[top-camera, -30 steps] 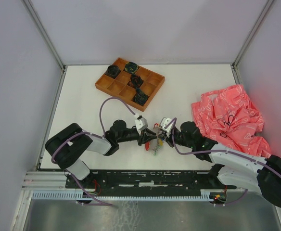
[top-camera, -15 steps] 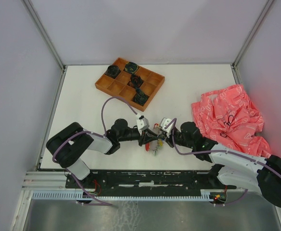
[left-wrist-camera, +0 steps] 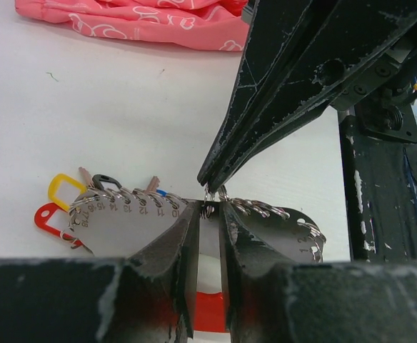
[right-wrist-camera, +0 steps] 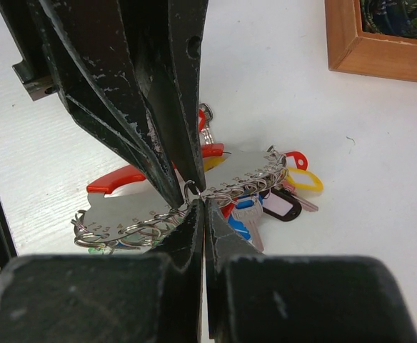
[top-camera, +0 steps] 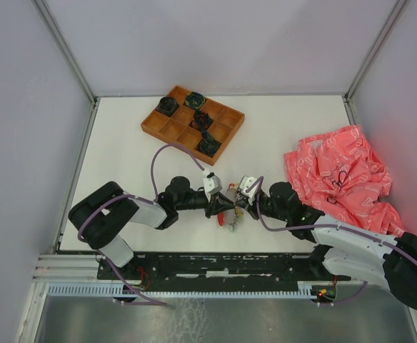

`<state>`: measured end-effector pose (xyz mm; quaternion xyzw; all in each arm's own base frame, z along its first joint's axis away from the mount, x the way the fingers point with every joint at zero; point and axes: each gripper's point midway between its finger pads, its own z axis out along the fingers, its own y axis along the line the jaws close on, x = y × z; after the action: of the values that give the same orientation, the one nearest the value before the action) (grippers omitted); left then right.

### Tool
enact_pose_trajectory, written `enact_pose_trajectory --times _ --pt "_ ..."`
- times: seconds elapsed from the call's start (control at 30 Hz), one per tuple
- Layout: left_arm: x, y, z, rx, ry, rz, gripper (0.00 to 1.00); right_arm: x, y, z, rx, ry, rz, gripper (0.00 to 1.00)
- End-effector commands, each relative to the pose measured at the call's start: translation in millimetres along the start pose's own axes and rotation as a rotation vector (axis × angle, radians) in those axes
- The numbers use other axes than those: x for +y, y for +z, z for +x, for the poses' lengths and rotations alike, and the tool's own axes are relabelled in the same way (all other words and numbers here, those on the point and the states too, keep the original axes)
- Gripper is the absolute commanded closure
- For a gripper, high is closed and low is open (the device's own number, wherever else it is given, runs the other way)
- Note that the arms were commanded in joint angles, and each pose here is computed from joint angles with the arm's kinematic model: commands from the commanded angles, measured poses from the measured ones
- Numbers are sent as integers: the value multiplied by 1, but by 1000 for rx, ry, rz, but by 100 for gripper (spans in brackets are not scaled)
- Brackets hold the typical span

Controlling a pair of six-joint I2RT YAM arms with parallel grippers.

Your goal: Put the keys on the keyring

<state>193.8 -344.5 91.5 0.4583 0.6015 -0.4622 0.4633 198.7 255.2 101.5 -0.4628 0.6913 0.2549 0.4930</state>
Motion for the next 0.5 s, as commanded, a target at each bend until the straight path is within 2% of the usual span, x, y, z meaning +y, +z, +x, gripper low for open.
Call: enact_pose_trajectory --times 0.0,0.27,0.4,0.47 --pt "-4 7 -16 -37 47 42 79 -3 0 -33 -124 -30 3 99" --pt "-3 8 -16 -31 46 43 97 -2 -2 -36 -135 -32 -5 99" --pt "0 5 -24 -45 61 15 97 -4 -7 -44 -155 -34 9 96" --pt "2 4 -32 -61 73 -5 97 -6 -13 -52 -173 -39 25 88"
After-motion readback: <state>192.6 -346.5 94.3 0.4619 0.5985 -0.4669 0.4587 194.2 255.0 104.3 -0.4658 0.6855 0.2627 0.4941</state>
